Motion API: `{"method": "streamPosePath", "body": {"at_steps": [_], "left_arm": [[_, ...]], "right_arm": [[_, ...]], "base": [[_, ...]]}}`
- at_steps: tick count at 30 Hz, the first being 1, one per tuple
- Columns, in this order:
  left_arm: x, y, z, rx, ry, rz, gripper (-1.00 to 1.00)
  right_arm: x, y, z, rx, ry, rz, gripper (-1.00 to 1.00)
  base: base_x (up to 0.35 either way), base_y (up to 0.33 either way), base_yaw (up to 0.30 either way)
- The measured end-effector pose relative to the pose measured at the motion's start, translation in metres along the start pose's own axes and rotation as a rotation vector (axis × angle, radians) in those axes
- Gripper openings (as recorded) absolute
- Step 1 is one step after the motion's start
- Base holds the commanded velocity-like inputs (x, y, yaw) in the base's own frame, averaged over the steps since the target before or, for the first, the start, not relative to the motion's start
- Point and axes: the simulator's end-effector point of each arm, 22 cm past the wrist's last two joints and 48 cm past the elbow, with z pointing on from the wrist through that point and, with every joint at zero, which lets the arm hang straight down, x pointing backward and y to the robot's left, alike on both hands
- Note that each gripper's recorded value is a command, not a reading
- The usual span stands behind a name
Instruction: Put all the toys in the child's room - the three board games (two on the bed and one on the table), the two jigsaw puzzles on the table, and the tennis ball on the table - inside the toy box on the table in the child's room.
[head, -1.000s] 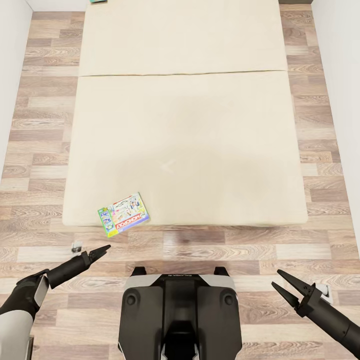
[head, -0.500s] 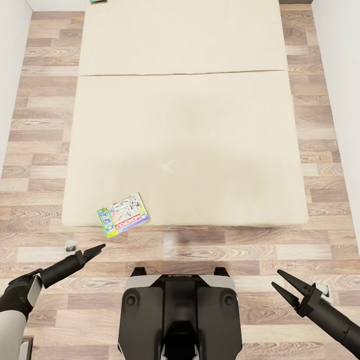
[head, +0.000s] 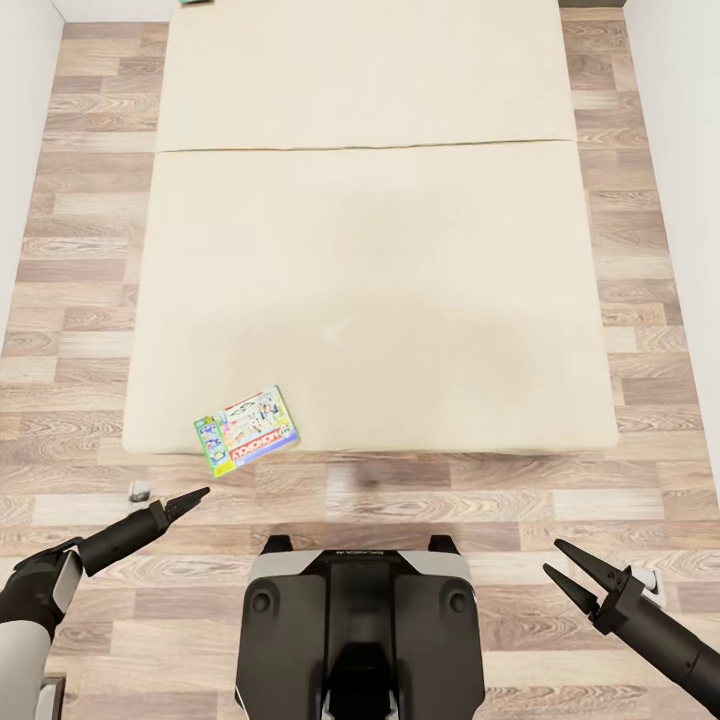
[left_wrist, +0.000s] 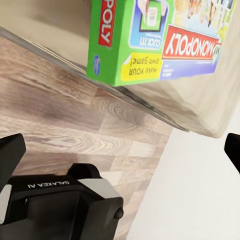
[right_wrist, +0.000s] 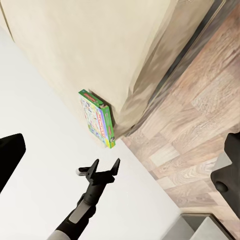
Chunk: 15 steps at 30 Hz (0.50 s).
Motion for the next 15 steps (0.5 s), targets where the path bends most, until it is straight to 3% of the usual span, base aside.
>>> {"method": "streamPosePath", "body": {"at_steps": [15], "left_arm": [[-0.0062, 0.0088, 0.0099, -0.001, -0.001, 0.003, 1.0]], "right_arm": [[-0.0074, -0.0065, 0.0105, -0.002, 0.0, -0.001, 1.0]], "base": [[0.0, 0.0, 0.0]]}}
